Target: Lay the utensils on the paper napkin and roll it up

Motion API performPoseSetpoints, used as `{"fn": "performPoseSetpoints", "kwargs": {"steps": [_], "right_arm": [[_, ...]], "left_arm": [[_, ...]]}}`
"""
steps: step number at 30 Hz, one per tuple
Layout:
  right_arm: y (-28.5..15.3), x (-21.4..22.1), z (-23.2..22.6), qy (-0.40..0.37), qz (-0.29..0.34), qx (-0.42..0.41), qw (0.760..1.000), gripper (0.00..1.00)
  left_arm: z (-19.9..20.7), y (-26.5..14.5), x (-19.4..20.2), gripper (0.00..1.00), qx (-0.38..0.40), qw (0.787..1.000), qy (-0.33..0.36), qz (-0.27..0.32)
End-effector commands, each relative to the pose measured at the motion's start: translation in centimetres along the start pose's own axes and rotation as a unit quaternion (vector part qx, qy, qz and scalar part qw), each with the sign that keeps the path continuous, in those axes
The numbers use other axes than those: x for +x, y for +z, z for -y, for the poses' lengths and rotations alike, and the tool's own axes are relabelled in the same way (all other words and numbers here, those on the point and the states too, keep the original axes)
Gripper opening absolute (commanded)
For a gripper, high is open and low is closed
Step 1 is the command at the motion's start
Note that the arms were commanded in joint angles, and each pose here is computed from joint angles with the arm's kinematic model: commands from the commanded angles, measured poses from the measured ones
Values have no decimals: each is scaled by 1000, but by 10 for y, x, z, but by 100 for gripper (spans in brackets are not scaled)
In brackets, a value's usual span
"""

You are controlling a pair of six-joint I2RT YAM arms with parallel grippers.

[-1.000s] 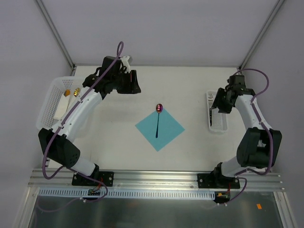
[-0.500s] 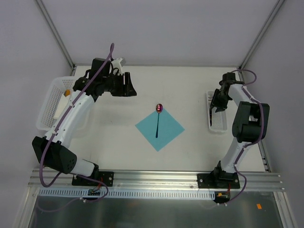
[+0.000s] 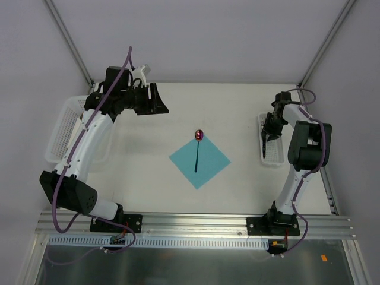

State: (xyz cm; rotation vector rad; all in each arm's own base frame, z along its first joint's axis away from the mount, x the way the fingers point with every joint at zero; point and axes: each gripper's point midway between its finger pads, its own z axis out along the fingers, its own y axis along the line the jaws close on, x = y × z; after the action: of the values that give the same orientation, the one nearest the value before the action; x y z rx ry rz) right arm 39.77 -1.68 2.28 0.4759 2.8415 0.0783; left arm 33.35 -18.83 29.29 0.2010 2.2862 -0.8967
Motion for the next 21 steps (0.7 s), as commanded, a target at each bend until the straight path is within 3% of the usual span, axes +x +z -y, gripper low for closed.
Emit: {"fn": "performPoseSetpoints", "kwargs": {"steps": [1,6,15,17,19,21], "right_arm": [[4,-11,8,-6,6,13,1000,34],[3,-13,17,-11,11,35,999,21],[-18,-19,4,-20,26,0,999,1],[-33,-26,1,-31,35,-3,999,0],[-56,-26,0,-41,44,4,998,0],[-76,-26,-2,-47,58,0,997,0]], "left_arm": [[7,0,-4,54,29,999,-24,-7],[2,1,-4,55,29,999,-35,-10],[-1,1,-7,56,25,999,-22,-6],[-7,-2,-11,59,9,1000,-10,5],[-12,-4,-18,71,-7,1000,12,17],[-20,-9,-24,77,-33,998,33,33]]}}
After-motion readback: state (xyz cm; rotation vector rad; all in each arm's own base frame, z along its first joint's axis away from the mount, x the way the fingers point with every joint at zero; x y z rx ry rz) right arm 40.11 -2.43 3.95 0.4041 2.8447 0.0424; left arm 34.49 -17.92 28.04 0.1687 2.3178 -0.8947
